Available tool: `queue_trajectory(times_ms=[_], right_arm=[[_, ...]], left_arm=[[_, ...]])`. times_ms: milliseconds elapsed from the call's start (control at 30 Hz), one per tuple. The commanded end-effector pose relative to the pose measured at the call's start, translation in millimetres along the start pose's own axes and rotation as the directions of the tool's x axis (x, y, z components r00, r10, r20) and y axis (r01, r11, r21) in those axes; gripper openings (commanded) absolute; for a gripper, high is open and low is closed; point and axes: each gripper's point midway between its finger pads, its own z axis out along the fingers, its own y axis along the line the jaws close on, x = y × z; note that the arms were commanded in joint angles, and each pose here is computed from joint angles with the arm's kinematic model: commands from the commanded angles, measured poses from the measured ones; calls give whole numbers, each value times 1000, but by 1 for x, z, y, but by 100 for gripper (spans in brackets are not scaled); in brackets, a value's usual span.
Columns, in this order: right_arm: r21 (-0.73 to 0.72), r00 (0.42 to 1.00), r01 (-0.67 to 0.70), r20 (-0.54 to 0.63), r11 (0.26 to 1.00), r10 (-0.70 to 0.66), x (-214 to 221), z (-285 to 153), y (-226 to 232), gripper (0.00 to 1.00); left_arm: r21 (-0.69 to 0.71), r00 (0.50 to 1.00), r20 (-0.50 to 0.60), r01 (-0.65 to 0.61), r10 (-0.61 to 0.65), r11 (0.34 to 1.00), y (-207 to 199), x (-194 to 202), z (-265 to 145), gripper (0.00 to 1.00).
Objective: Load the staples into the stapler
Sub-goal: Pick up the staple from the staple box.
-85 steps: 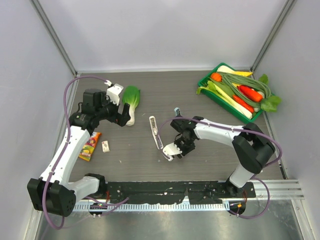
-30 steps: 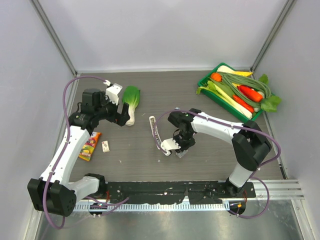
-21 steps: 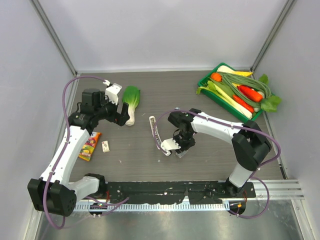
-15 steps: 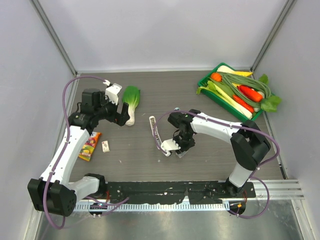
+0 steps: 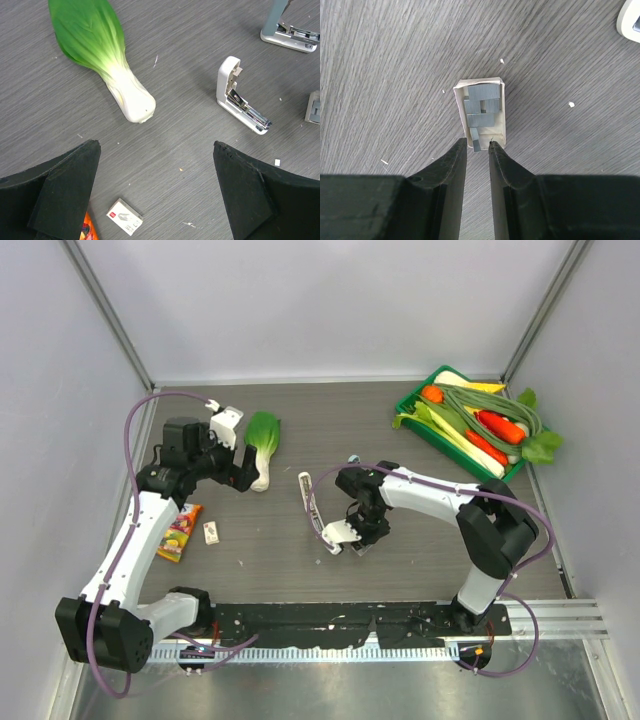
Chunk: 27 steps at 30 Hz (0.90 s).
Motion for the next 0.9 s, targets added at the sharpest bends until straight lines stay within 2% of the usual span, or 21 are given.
queue_trajectory(times_ms=[0, 167, 600, 867], right_arm=[[-5, 1000, 7, -5, 1000, -8, 3, 3, 0, 30], [-18, 1000, 8, -7, 1000, -8, 3, 4, 3, 29], [-23, 1000, -1, -11, 1000, 1, 3, 1, 2, 15], [23, 1000, -16, 1, 1000, 16, -4, -16, -7, 14]], left_arm=[[9, 999, 38, 5, -5, 1000, 0, -8, 1, 100], [11, 999, 38, 3, -4, 1000, 0, -8, 1, 100], [11, 999, 40, 7, -7, 1000, 0, -8, 1, 100], [10, 999, 41, 8, -8, 1000, 0, -9, 1, 100]])
